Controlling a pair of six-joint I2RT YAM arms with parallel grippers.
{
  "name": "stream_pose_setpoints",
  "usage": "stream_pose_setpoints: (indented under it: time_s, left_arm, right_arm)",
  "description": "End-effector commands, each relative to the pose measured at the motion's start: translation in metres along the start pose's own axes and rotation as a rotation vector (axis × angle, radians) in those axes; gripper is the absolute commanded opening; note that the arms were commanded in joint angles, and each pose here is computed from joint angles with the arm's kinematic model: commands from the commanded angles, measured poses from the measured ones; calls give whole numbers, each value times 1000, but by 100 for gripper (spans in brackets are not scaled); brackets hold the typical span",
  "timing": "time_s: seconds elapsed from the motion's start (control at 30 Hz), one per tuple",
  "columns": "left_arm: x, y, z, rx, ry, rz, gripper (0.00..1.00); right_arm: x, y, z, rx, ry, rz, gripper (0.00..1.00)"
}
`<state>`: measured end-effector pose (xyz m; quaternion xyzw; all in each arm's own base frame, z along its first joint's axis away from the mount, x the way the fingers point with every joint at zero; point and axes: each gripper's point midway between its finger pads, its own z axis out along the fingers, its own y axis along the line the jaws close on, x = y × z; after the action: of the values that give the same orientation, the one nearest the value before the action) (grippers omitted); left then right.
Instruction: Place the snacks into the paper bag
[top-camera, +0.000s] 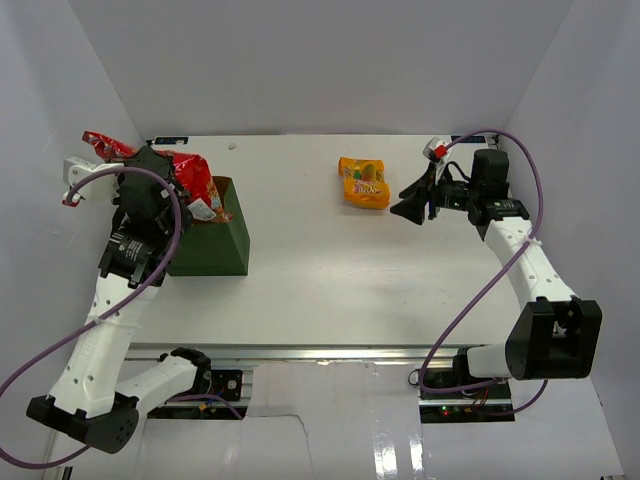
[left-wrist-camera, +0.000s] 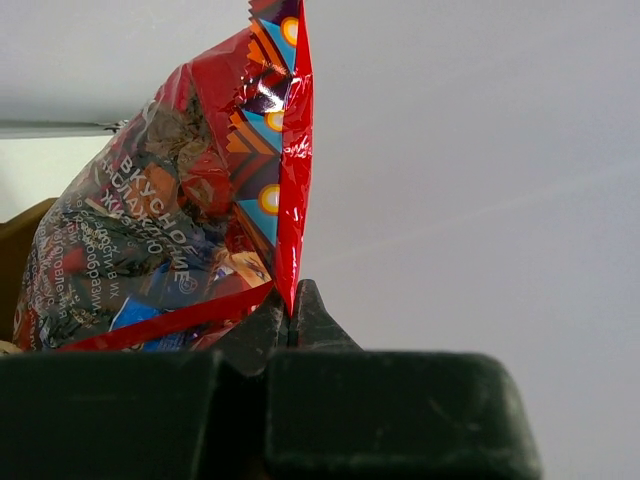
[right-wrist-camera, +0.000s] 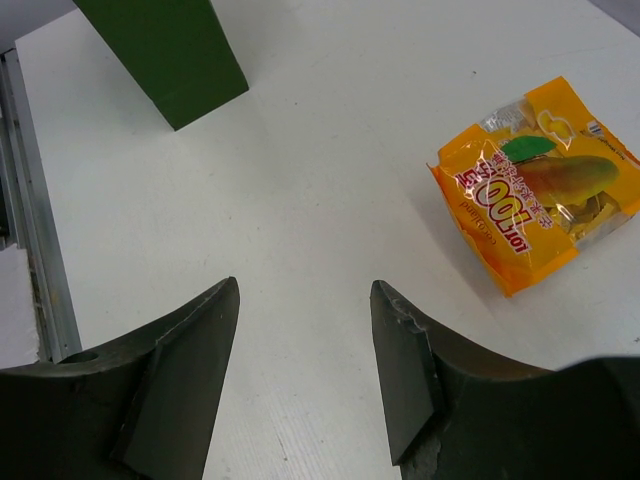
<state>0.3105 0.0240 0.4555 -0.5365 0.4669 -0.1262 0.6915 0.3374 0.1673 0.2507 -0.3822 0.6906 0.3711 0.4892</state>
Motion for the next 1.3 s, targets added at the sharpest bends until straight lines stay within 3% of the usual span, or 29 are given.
stream_pose_setpoints:
  time_s: [0.0, 0.47, 1.07, 1.17, 1.2, 1.27]
  left_arm:
    - [-41, -26, -8, 70, -81, -154, 0]
    - [-35, -28, 11, 60, -114, -92, 0]
    - [-16, 1, 27, 4, -36, -91, 0]
    - [-13, 5, 25, 1, -20, -94, 12]
    - [-11, 7, 24, -1, -13, -95, 26]
    - [-12, 7, 21, 4, -3, -103, 40]
  right_arm:
    - [-12, 2, -4, 1, -33, -45, 61]
    - [-10, 4, -5, -1, -37, -41, 61]
    - [-7, 2, -6, 2, -35, -31, 61]
    - [-7, 2, -6, 2, -35, -30, 61]
    - [-7, 2, -6, 0, -36, -30, 61]
    - [-6, 2, -6, 0, -35, -28, 62]
